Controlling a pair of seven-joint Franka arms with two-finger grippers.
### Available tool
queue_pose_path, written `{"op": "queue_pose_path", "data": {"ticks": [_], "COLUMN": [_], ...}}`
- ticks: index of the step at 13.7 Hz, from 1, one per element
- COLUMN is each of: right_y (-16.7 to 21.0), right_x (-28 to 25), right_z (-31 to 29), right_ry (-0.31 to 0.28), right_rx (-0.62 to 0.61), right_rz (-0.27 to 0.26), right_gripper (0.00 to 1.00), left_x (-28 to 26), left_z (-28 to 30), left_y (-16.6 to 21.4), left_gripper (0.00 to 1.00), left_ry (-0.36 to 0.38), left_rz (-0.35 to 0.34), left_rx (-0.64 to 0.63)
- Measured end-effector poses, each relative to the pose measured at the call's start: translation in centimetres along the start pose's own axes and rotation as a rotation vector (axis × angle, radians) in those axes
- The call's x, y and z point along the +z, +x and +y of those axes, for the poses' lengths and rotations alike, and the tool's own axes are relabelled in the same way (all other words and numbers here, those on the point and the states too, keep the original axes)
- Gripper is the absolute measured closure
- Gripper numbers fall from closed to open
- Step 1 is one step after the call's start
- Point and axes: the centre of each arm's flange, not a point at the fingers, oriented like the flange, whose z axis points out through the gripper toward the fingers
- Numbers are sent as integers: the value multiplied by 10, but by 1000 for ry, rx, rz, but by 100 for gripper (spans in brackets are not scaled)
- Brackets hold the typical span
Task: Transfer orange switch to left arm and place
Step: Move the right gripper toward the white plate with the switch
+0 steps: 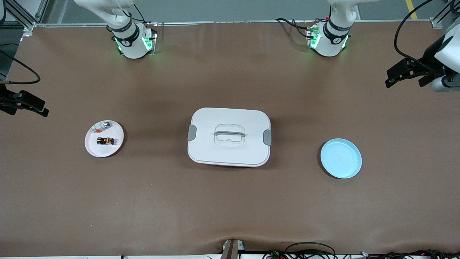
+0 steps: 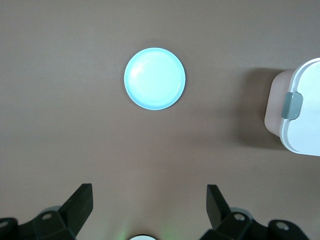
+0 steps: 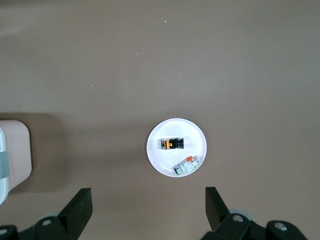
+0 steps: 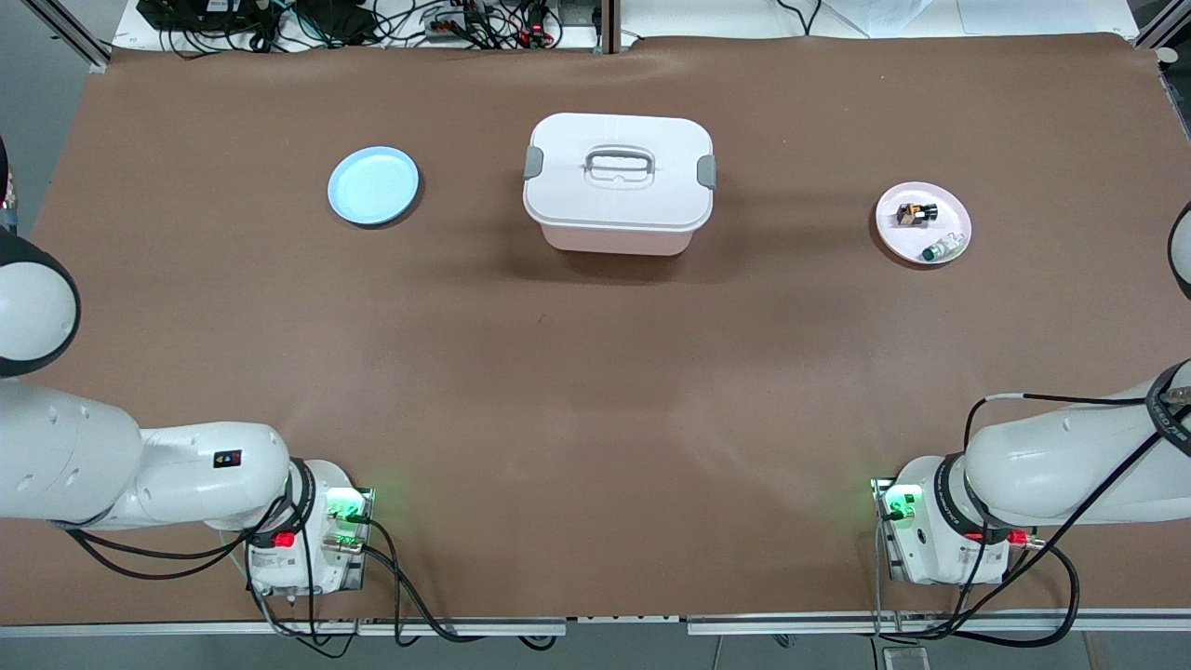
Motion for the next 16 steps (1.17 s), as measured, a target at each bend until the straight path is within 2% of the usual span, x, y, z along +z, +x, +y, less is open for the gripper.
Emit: {"op": "queue_pose_path", "data": {"ticks": [11, 16], "right_y": [0, 1], "right_x": [1, 18], "right_z": [-2, 0], "right_ry": [0, -22], "right_rx": [-3, -4], "right_rz": [-4, -46], "right_gripper": [0, 0], "left_x": [0, 4], "left_z": [-10, -11], "left_y": [0, -4], "left_gripper": [0, 0], "left_ry": [14, 18], "left_rz": [-9, -46], "left_rx": [-17, -18]}}
